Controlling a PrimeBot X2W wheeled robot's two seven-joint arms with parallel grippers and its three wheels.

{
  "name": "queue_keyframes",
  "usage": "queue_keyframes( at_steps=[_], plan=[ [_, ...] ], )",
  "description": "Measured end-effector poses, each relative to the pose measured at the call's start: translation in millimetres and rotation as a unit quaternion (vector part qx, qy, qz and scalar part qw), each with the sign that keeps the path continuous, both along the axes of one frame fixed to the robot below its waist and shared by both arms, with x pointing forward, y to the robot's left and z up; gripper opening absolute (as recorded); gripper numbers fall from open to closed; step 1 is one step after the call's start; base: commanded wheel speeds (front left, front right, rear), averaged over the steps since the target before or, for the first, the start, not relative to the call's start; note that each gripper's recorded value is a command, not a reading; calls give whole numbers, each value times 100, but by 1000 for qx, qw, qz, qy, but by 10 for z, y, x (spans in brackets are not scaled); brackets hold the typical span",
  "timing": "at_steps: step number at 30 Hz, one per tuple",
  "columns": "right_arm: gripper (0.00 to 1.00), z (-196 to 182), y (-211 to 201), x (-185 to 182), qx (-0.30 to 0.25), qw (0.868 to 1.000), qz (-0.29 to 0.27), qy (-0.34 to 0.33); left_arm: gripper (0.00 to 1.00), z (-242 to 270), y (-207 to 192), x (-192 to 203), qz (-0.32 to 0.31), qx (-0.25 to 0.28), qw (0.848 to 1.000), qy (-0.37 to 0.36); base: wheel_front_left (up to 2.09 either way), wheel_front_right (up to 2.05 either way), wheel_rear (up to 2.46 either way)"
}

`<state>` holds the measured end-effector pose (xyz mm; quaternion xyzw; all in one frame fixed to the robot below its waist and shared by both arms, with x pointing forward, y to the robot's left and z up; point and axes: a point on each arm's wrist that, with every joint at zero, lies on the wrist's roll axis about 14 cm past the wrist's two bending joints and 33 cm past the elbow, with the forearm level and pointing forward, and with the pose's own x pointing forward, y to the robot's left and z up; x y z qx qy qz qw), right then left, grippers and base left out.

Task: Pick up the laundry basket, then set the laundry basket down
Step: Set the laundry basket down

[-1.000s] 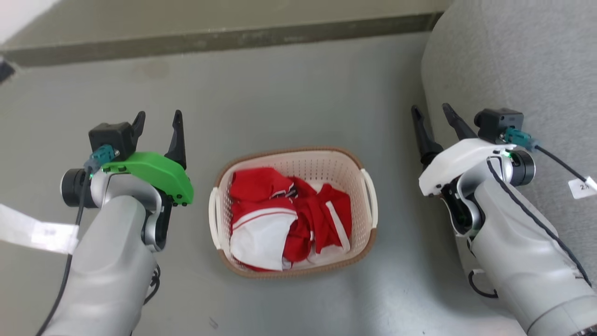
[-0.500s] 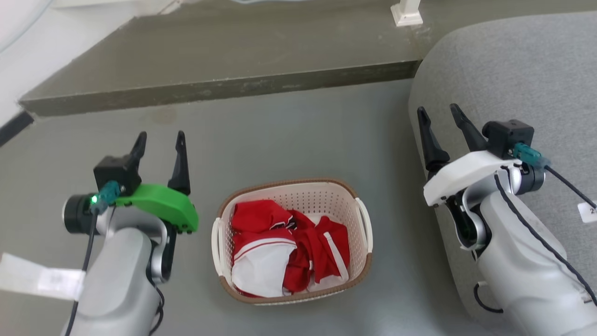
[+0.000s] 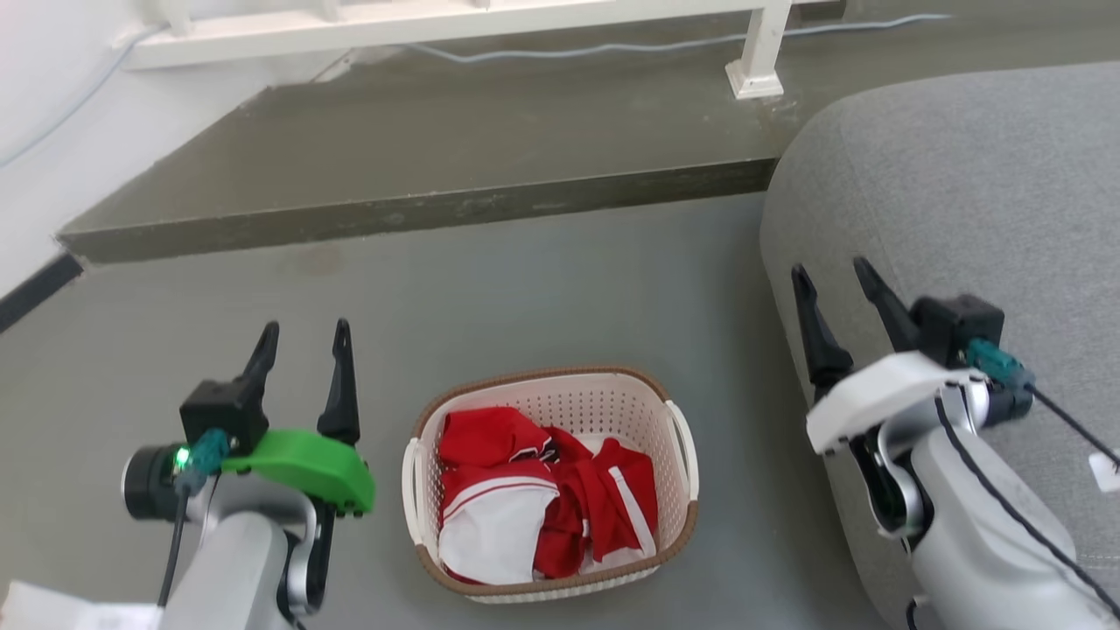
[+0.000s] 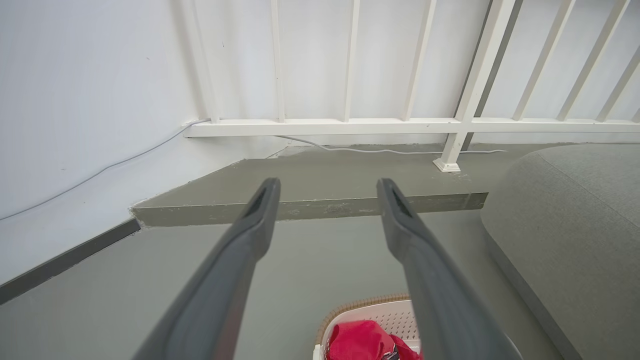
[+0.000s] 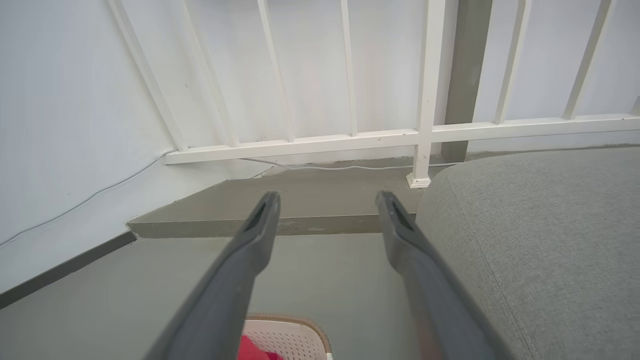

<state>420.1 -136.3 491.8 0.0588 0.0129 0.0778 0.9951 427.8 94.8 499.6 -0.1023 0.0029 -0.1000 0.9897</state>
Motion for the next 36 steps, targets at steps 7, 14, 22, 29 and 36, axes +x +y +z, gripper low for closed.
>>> queue_keyframes(
  at_steps=[7, 14, 22, 29, 36],
  plan=[
    [100, -92, -60, -201, 1, 1000, -13, 12, 100, -58, 70, -198, 9, 7, 1000, 4, 0, 0, 0],
    [100, -201, -126, -350, 4, 999, -27, 26, 100, -134, 93, -357, 10, 14, 1000, 11, 0, 0, 0],
    [100, -230, -119, -436, 1, 999, -27, 28, 100, -152, 149, -461, 19, 24, 1000, 9, 0, 0, 0],
    [100, -221, -105, -463, 3, 999, -27, 26, 100, -196, 208, -533, 27, 31, 999, 14, 0, 0, 0],
    [100, -233, -83, -505, -1, 999, -24, 26, 100, -160, 224, -561, 34, 32, 999, 7, 0, 0, 0]
  ],
)
